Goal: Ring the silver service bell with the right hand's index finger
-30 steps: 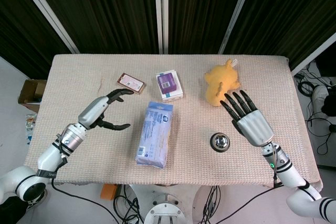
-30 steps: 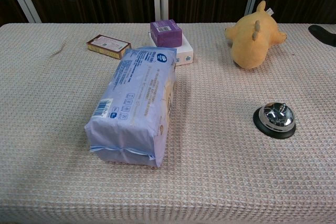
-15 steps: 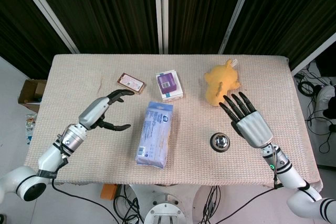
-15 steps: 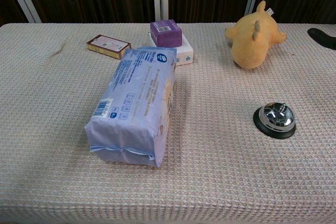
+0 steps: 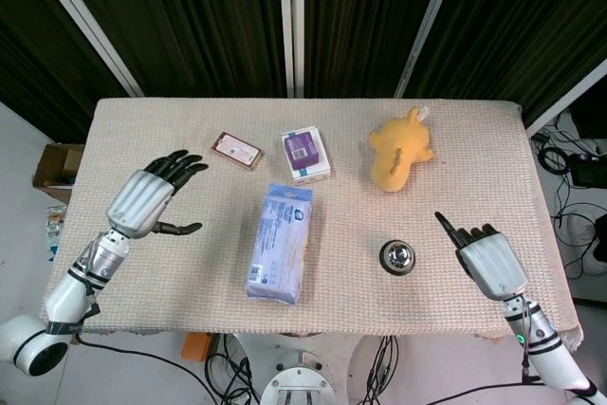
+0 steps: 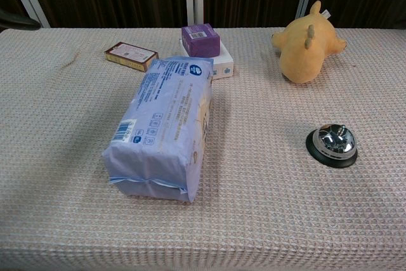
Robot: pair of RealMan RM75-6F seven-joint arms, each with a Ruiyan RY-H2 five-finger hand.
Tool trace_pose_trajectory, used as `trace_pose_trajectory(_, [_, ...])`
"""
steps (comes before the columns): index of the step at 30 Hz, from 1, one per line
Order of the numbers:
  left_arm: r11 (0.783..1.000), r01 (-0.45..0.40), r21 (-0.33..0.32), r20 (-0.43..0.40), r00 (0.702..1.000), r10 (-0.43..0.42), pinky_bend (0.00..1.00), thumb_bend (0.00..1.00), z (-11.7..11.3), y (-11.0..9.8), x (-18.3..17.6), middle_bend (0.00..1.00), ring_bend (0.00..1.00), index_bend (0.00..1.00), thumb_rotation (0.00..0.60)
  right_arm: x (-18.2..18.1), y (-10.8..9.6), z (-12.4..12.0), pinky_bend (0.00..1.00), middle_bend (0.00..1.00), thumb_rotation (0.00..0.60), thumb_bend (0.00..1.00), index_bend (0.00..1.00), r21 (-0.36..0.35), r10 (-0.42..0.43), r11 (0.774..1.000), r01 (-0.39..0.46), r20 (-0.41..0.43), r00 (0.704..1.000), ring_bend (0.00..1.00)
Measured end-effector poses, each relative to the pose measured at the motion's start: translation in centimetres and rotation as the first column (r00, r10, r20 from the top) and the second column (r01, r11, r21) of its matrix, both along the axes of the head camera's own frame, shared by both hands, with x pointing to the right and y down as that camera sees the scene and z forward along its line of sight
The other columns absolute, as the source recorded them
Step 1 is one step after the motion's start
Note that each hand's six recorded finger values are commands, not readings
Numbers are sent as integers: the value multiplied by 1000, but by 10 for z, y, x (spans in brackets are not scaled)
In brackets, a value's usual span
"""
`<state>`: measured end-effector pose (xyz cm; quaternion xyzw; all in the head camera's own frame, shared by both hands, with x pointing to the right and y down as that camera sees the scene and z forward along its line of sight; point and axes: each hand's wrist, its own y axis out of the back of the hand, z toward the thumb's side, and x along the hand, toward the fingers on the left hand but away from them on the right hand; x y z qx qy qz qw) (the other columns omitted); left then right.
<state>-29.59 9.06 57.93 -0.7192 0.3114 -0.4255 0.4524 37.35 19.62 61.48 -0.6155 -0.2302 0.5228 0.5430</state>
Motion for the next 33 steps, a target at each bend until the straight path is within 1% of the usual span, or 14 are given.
trace_pose_trajectory(1, [999,4,51,68,998,-8,193,2,-1,6,-11,87,52,114,256,7,7,2,777,696,600,471,0,-18,24,1000,-24,-17,1000,833])
trace_pose_trajectory(2, [996,14,86,116,993,-24,188,0,-1,11,-21,83,48,104,213,12,13,4,777,697,600,471,0,-34,44,998,-44,-27,999,833])
trace_pose_trajectory(3, [993,28,115,160,986,-46,184,0,-1,18,-32,81,45,99,185,17,20,7,777,699,600,472,0,-55,65,996,-66,-33,997,833])
trace_pose_trajectory(4, [988,52,147,210,974,-82,184,0,-1,28,-48,81,45,98,176,21,26,9,777,702,600,473,0,-68,78,994,-81,-36,996,834])
trace_pose_trajectory(5, [984,70,165,239,965,-109,184,0,-1,35,-59,81,45,96,170,25,31,11,777,706,600,475,0,-79,89,993,-92,-39,995,835])
trace_pose_trajectory(7, [978,102,182,278,949,-151,184,0,1,49,-77,81,45,94,169,31,41,18,778,715,600,478,0,-101,108,989,-112,-44,993,844])
trace_pose_trajectory(9, [976,127,179,286,942,-175,184,0,5,59,-89,81,45,94,168,34,48,25,779,723,600,490,0,-131,127,983,-131,-38,991,852])
trace_pose_trajectory(11, [970,168,174,277,937,-212,184,0,7,72,-105,81,45,94,167,34,51,31,780,723,600,509,0,-162,131,977,-135,-37,991,852])
trace_pose_trajectory(13, [964,209,165,264,932,-248,184,0,8,87,-121,80,45,93,166,29,53,38,779,723,600,518,0,-201,117,972,-123,-39,992,852])
trace_pose_trajectory(16, [958,237,162,259,926,-273,184,0,7,105,-134,81,46,93,164,12,53,49,779,722,600,510,0,-247,75,966,-79,-24,997,852])
trace_pose_trajectory(18, [958,236,162,252,929,-271,184,0,6,109,-134,81,46,94,167,-2,52,54,780,722,600,504,0,-266,45,963,-46,-8,999,852])
trace_pose_trajectory(22, [959,230,164,240,934,-265,184,0,6,110,-132,81,46,94,165,-20,53,62,780,722,600,493,0,-291,9,957,-5,13,1000,852])
trace_pose_trajectory(27, [959,240,153,229,935,-270,184,0,8,112,-133,81,46,93,166,-36,52,62,780,723,600,491,0,-275,-24,961,37,51,998,852])
trace_pose_trajectory(33, [959,246,145,221,936,-273,184,0,8,112,-134,81,46,93,166,-43,53,61,780,721,600,488,0,-276,-31,960,49,67,997,852])
